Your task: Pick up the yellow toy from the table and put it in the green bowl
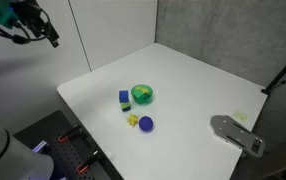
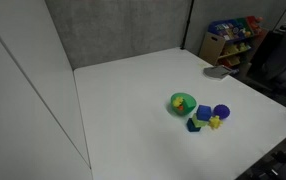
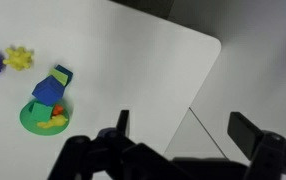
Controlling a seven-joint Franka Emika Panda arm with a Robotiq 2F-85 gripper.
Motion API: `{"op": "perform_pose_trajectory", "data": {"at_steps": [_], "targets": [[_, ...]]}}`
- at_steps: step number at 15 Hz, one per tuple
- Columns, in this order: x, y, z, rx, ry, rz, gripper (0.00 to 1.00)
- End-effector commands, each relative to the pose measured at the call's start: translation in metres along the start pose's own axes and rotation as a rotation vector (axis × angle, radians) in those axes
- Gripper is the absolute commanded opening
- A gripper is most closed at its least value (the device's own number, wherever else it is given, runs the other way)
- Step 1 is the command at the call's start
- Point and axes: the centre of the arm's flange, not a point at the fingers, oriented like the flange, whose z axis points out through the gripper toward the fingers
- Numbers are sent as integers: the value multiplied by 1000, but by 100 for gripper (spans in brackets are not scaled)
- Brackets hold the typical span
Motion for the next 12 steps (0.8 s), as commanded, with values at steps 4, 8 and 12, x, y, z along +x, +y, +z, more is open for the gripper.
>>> {"op": "perform_pose_trajectory", "data": {"at_steps": [4, 8, 12], "targets": [[0, 0, 0, 0, 0, 0, 100], [24, 5, 1, -36, -7, 8, 100], [57, 19, 7, -67, -25, 43, 100]]}}
